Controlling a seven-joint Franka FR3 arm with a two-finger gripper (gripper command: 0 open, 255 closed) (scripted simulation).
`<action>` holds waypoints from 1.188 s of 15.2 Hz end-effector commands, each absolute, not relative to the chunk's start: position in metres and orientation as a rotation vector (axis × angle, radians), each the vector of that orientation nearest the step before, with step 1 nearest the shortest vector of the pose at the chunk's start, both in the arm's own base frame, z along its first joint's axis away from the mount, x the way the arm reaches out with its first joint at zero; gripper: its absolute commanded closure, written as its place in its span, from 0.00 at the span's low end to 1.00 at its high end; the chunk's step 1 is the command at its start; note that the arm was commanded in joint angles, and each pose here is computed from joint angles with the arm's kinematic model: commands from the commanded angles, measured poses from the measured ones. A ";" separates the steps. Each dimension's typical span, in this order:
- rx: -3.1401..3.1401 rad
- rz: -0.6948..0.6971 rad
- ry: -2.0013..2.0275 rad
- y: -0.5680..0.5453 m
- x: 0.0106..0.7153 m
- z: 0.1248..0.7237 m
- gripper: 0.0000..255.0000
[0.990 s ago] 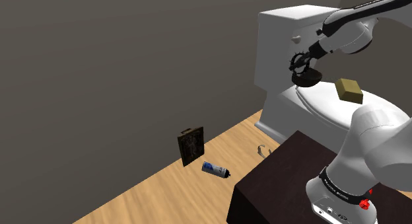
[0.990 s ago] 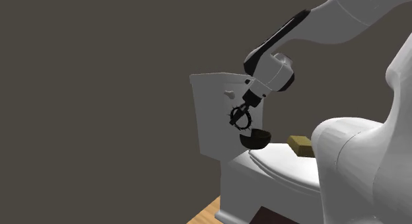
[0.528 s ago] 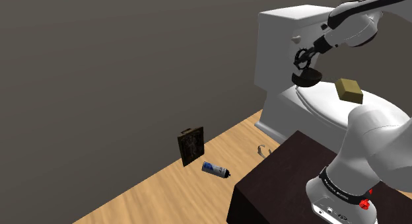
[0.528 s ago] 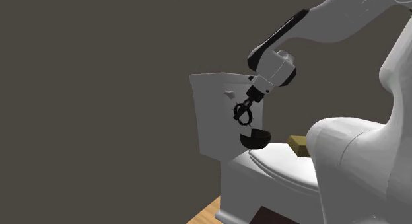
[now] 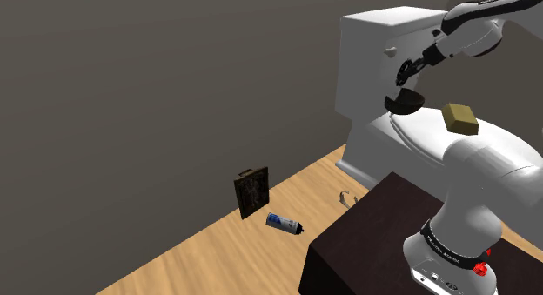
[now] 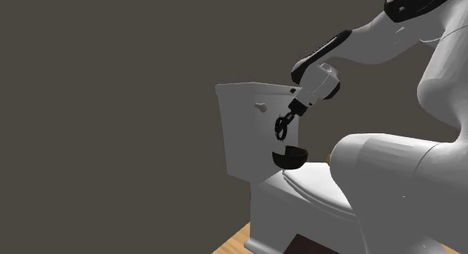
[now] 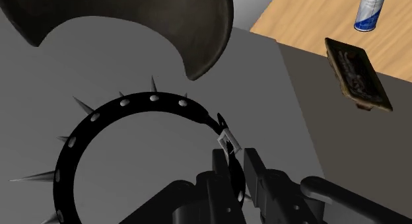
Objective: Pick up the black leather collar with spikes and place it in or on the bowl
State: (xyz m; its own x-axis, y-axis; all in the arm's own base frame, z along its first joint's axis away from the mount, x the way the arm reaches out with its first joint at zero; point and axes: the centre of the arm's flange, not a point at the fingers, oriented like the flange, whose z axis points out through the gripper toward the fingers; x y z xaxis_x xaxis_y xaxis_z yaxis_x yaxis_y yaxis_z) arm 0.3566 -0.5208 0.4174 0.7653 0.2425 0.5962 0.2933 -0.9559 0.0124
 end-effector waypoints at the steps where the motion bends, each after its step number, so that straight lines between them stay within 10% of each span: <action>1: -2.877 -0.948 -0.437 -0.549 0.360 0.412 1.00; 18: -2.877 -0.948 -0.437 -0.558 0.360 0.357 1.00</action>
State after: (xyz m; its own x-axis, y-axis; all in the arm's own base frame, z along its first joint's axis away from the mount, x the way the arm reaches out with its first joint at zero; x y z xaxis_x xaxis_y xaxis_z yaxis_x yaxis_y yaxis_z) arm 0.3596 -0.5584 0.3569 0.7680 0.2424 0.5928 0.2917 -0.9564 0.0132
